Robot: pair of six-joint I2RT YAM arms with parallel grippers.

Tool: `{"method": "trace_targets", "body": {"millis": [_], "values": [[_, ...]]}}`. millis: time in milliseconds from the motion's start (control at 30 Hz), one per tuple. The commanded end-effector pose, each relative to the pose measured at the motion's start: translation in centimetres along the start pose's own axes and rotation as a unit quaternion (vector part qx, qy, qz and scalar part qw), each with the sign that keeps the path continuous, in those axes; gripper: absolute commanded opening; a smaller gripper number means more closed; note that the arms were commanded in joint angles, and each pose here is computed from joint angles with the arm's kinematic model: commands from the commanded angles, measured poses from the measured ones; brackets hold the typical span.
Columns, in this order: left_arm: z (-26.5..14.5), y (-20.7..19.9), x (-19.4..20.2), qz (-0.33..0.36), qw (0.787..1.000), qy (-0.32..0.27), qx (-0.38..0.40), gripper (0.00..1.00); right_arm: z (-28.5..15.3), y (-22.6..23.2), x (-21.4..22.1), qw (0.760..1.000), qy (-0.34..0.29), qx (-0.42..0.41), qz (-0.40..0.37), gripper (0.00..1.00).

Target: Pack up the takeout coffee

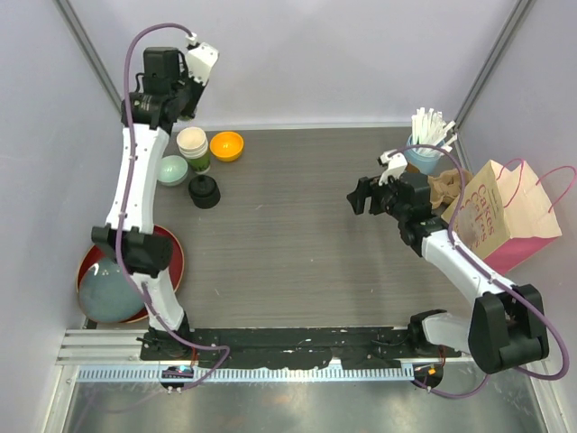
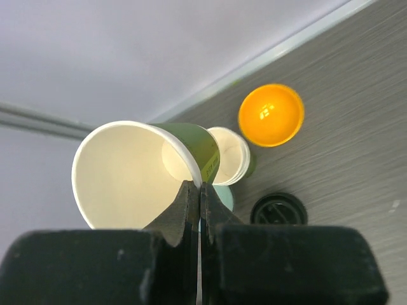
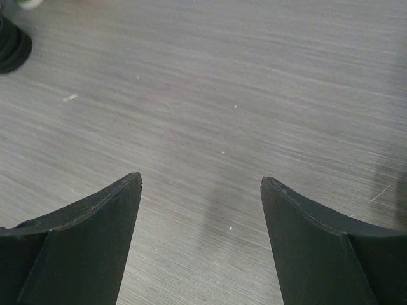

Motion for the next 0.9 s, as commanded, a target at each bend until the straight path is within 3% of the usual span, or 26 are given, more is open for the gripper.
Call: {"method": "trace_targets", "body": {"millis": [0,167,367,533,867], "values": [[-7.0,-6.4,-4.8,0.054,0.992,-0.07,0.086,0.0,-1.6,1.0,-5.9,0.997,-0.068,0.026,0.027,0.81],[-8.6,-17.5,-4.7,0.111,0.965,-0.074,0.226,0.0,-3.3,-1.3,-7.1,0.986,-0.075,0.126,0.082,0.83],[-8.3,-27.8,-4.5,0.185,0.938,-0.068,0.285,0.0,-5.3,-3.1,-8.2,0.972,-0.091,0.169,0.138,0.83],[-5.2,-32.3,-5.1,0.224,0.935,-0.068,0.267,0.0,-6.0,-3.5,-7.8,0.972,-0.093,0.169,0.137,0.83],[0.6,-37.0,-5.5,0.218,0.933,-0.071,0.278,0.0,-7.5,-4.1,-7.8,0.97,-0.103,0.191,0.114,0.84]]}}
Point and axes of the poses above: each gripper's point midway between its finger pads, its own z axis out along the fingers, its own y axis along the line the jaws close on, x = y × z, the point moved 3 cm from there along -z, back along the fingers, and after that the axes turned 8 degrees about z, right-handed, at the moved point
